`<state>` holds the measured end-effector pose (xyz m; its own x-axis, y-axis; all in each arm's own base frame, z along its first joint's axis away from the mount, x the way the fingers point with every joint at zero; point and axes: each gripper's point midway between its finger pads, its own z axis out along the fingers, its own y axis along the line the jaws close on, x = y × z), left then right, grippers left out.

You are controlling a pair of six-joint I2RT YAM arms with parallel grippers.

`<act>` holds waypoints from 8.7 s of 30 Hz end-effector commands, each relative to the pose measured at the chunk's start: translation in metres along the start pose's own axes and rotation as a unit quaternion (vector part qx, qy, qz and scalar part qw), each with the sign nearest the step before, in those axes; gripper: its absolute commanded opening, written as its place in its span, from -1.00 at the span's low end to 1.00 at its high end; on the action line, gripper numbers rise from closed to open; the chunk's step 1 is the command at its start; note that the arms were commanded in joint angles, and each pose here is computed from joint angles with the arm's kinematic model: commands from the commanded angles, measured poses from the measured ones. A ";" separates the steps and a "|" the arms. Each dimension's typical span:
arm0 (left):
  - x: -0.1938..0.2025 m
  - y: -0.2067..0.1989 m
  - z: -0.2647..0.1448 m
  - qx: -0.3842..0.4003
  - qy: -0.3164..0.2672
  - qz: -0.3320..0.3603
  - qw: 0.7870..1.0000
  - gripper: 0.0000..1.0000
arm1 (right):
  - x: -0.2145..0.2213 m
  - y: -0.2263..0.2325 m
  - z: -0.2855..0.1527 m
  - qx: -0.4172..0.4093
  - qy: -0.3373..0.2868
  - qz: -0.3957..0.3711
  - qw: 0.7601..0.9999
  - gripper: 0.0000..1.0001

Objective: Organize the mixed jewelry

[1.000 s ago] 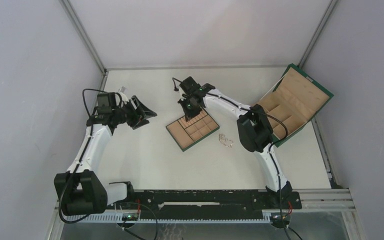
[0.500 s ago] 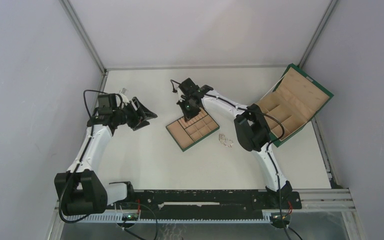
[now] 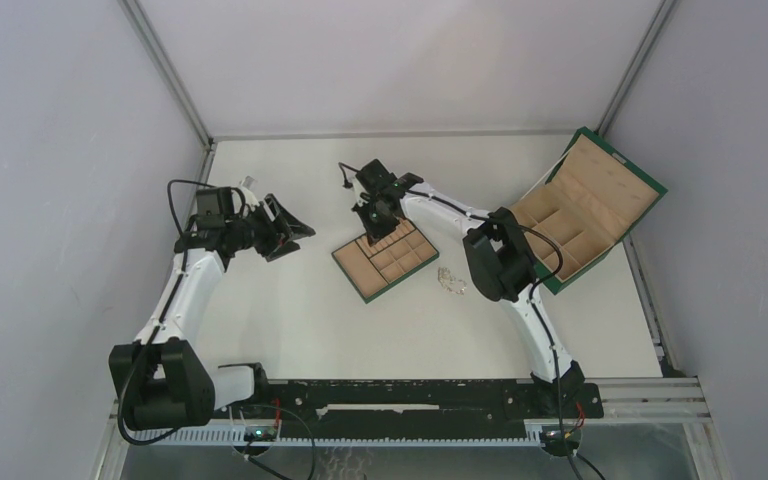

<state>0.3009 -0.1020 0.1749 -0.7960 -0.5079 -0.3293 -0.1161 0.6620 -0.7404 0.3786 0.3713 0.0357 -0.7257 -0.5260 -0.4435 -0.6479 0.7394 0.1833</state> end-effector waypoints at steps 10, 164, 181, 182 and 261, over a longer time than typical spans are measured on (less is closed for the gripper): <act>-0.007 -0.008 0.000 0.020 -0.007 0.018 1.000 0.31 | -0.033 0.006 -0.035 0.016 -0.064 -0.012 0.998 -0.21; -0.013 0.019 -0.012 -0.101 -0.006 0.052 0.994 0.35 | -0.035 0.111 -0.172 0.012 -0.176 0.040 0.984 -1.00; -0.013 0.021 -0.012 -0.103 -0.006 0.049 0.993 0.35 | -0.049 0.125 -0.190 0.003 -0.200 0.025 0.979 -1.00; -0.013 0.022 -0.011 -0.103 -0.006 0.048 0.994 0.35 | -0.048 0.125 -0.188 0.005 -0.197 0.025 0.980 -1.00; -0.010 0.024 -0.005 -0.095 0.004 0.039 0.995 0.37 | -0.032 0.090 -0.124 0.072 -0.173 0.015 0.982 -1.00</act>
<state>0.2977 -0.0790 0.1547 -0.8294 -0.4347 -0.3509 -0.1783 0.8012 -0.5712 0.3111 0.3870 0.1713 -0.6268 -0.3504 -0.6959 -0.5457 0.8350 0.0710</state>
